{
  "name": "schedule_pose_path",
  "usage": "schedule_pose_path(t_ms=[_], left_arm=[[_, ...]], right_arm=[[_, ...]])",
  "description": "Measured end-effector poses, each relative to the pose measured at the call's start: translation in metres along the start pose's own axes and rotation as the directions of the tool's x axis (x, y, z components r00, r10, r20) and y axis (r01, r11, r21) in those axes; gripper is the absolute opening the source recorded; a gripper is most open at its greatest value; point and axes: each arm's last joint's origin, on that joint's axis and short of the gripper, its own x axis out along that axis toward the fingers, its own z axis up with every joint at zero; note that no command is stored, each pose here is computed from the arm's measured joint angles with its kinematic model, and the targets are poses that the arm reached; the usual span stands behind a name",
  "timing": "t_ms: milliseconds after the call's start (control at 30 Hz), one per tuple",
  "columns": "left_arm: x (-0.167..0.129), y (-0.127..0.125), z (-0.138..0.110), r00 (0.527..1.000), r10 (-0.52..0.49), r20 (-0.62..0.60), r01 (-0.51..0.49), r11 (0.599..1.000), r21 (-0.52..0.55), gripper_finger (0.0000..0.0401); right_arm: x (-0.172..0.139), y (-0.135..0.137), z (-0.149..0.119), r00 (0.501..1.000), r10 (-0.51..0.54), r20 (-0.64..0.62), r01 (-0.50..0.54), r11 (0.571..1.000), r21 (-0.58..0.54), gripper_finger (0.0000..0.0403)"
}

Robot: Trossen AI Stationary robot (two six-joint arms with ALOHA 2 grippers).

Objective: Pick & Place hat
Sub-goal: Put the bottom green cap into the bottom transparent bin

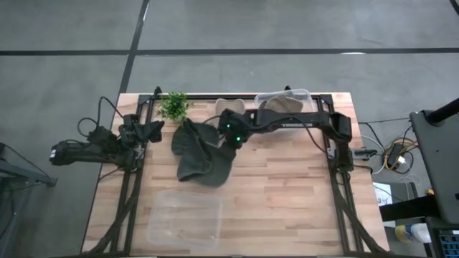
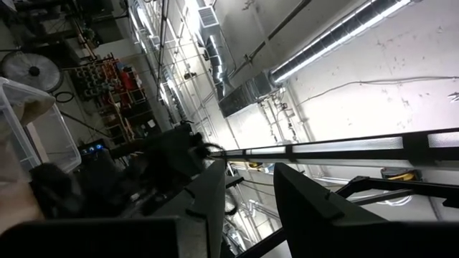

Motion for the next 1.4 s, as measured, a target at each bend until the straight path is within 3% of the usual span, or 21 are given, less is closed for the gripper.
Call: schedule_pose_path(t_ms=[400,567,767,1033,1400], left_arm=[[0.001,-0.014,0.006,0.999,-0.048,0.023,0.048,0.999,-0.008,0.0113],[0.002,-0.024,0.011,0.996,-0.074,0.043,0.073,0.997,0.031,0.0113],[0.003,-0.04,0.019,0.99,-0.102,0.096,0.097,0.994,0.055,0.0113],[0.002,-0.056,0.027,0.982,-0.14,0.124,0.127,0.986,0.11,0.0113],[0.001,-0.063,0.032,0.976,-0.15,0.158,0.137,0.986,0.092,0.0113]], right_arm=[[-0.06,0.047,0.015,0.992,0.081,0.094,-0.073,0.994,-0.085,0.0011],[-0.067,0.073,0.01,0.987,0.126,0.097,-0.116,0.987,-0.108,0.0011],[-0.059,0.102,-0.01,0.988,0.129,0.081,-0.124,0.99,-0.069,0.0011],[-0.039,0.142,-0.035,0.977,0.191,0.097,-0.18,0.977,-0.11,0.0011],[0.006,0.164,-0.052,0.968,0.236,0.086,-0.231,0.971,-0.064,0.0011]])
